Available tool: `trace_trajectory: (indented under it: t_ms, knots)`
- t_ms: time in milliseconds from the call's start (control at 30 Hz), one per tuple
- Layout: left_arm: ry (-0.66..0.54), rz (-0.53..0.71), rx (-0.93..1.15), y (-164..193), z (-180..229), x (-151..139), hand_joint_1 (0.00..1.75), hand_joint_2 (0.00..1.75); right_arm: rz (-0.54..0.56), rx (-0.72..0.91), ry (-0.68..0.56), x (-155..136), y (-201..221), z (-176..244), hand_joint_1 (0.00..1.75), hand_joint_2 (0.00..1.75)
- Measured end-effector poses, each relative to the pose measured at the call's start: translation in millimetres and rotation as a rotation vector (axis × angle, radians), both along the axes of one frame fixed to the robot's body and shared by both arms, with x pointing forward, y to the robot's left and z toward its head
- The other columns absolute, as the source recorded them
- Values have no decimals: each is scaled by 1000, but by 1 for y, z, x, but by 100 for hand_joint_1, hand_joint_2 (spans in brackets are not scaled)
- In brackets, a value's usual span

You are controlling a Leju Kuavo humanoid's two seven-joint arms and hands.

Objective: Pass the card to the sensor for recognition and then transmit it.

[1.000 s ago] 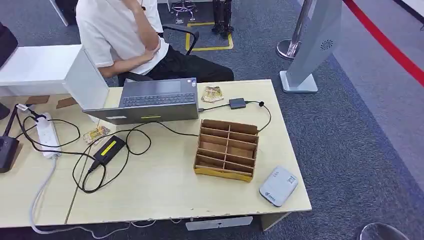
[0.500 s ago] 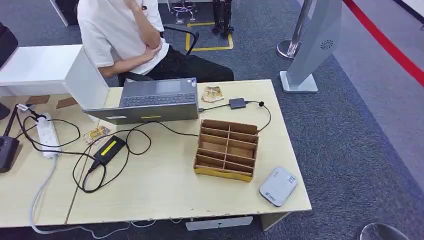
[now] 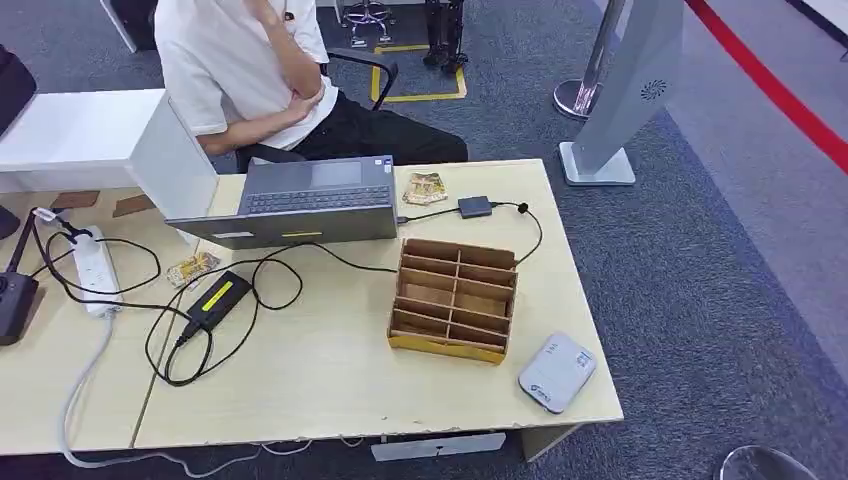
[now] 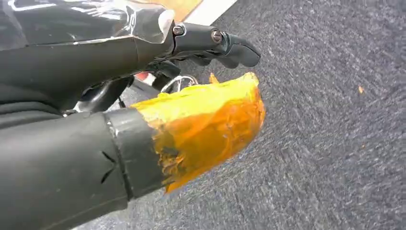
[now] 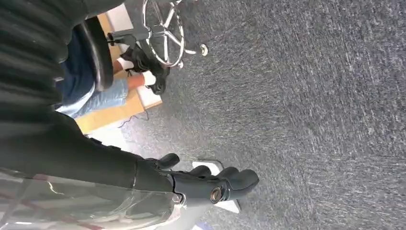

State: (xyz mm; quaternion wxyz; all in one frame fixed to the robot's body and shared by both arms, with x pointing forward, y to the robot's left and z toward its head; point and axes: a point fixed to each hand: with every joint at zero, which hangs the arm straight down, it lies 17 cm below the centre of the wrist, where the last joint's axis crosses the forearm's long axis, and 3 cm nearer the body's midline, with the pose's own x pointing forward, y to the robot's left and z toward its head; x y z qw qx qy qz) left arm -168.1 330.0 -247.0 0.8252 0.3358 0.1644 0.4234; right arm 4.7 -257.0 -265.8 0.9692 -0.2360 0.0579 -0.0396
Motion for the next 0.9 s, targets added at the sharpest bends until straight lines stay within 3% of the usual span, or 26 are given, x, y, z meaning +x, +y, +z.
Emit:
trace_trajectory:
  t_ms: [233,267,300,333,400,533,600,733,767,800,833,900]
  knots:
    - [2,-7,-2,1,0,0,0,0,-1,0,0,0,0,0,0,175]
    - [2,-46,-19,3,-2,6,0,0,-2,2,-1,0,0,0,0,175]
    - [-24,-81,-109,-17,-11,46,0,0,44,59,-32,7,10,-4,0,175]
    - [-46,-81,-159,-30,-16,66,0,175,64,113,-51,11,20,-7,0,175]
    - [-130,-97,-250,-55,-25,105,0,175,92,177,-69,16,31,-9,0,175]
    - [-412,-158,-434,-102,-35,185,0,175,173,377,-76,18,62,-12,0,175]
    - [-472,-172,-464,-111,-34,203,0,175,196,408,-76,18,65,-12,0,175]
    - [-500,-184,-475,-115,-33,213,0,175,213,413,-74,18,61,-13,0,175]
    - [-511,-186,-481,-116,-33,215,0,175,218,416,-73,18,61,-13,0,0]
    - [-547,-194,-491,-119,-32,221,0,175,240,425,-74,19,62,-13,0,0]
    - [-584,-203,-502,-122,-31,227,0,175,257,431,-75,19,63,-13,0,175]
    - [-640,-221,-518,-127,-29,239,0,175,284,441,-84,21,64,-13,0,175]
